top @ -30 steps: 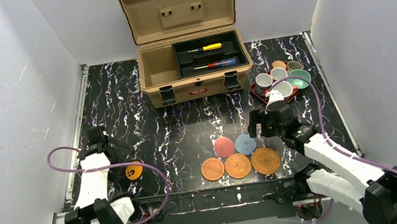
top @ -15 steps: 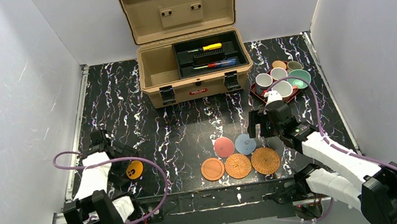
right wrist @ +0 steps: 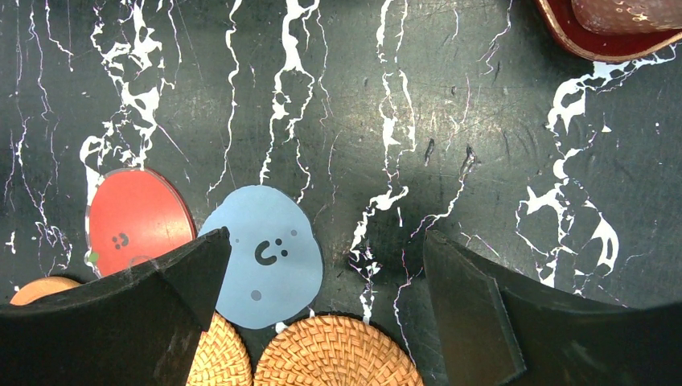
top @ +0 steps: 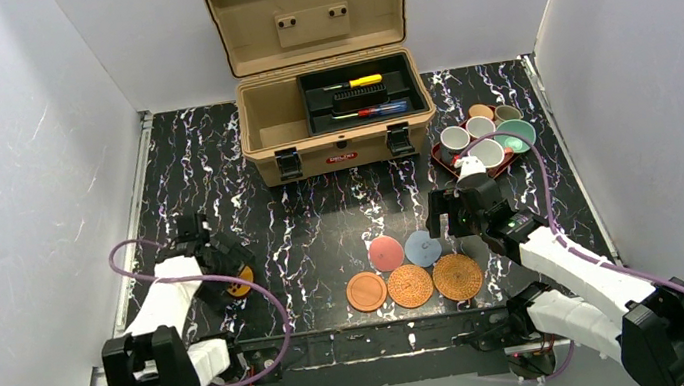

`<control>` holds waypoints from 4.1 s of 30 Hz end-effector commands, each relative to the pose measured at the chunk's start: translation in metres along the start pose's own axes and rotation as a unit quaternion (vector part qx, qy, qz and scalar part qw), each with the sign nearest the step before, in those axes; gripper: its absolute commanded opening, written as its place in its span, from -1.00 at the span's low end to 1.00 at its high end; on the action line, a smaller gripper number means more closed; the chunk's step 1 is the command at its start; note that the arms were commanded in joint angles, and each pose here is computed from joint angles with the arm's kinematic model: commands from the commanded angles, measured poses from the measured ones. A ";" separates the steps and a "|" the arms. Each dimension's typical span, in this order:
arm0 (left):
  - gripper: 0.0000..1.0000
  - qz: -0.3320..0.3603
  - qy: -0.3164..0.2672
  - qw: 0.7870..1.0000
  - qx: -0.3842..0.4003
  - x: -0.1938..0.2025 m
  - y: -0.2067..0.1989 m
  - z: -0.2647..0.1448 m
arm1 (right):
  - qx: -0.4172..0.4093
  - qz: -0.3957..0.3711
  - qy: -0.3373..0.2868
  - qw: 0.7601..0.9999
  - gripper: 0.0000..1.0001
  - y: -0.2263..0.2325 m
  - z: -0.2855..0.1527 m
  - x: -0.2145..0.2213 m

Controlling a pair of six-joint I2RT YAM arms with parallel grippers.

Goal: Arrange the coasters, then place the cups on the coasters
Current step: Move the coaster to the center of the board.

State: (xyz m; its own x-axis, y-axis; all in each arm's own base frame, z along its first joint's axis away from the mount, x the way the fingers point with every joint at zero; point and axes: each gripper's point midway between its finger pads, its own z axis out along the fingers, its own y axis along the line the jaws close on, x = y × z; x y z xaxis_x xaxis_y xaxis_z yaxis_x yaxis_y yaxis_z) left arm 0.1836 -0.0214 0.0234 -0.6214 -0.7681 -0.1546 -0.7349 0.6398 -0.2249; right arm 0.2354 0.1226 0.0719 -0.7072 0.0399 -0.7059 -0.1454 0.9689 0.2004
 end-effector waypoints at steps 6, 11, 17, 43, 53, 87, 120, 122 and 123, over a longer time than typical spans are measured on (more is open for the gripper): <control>0.96 0.079 0.020 0.996 0.033 0.015 -0.042 0.007 | 0.001 -0.002 -0.024 1.000 0.97 0.001 -0.001 -0.014; 0.96 0.140 -0.022 0.990 0.019 -0.010 -0.047 -0.026 | 0.003 -0.003 -0.029 1.000 0.97 0.001 -0.004 -0.018; 0.96 0.211 -0.049 0.976 0.010 -0.031 -0.047 -0.054 | 0.002 -0.003 -0.028 1.000 0.97 0.001 -0.003 -0.018; 0.92 0.199 0.086 0.975 0.047 -0.024 -0.037 0.001 | -0.034 0.015 -0.065 0.997 0.97 0.016 -0.026 -0.039; 0.60 0.196 0.121 0.972 0.048 -0.012 -0.039 0.010 | -0.036 0.018 -0.066 0.997 0.97 0.015 -0.028 -0.037; 0.50 0.379 0.041 0.920 0.094 0.025 -0.100 -0.021 | -0.206 -0.020 -0.045 0.977 0.97 0.081 -0.037 -0.046; 0.96 0.229 -0.223 0.941 0.112 -0.135 -0.122 -0.096 | -0.272 -0.300 -0.035 0.913 0.97 0.367 0.075 0.009; 0.96 0.229 -0.219 0.941 0.119 -0.134 -0.125 -0.096 | -0.274 -0.306 -0.027 0.911 0.97 0.373 0.082 0.014; 0.96 0.229 -0.217 0.942 0.118 -0.134 -0.125 -0.096 | -0.276 -0.308 -0.023 0.910 0.97 0.376 0.086 0.016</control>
State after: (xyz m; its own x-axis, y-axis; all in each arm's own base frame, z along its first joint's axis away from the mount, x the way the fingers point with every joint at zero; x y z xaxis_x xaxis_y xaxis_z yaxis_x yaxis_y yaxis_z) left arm 0.3313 0.0079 0.1654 -0.6458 -0.3644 -0.6710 -0.3056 0.9287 -0.2102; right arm 0.2199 0.4847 0.0623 -0.3873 -0.4689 -0.7938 -0.8233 0.5634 0.0689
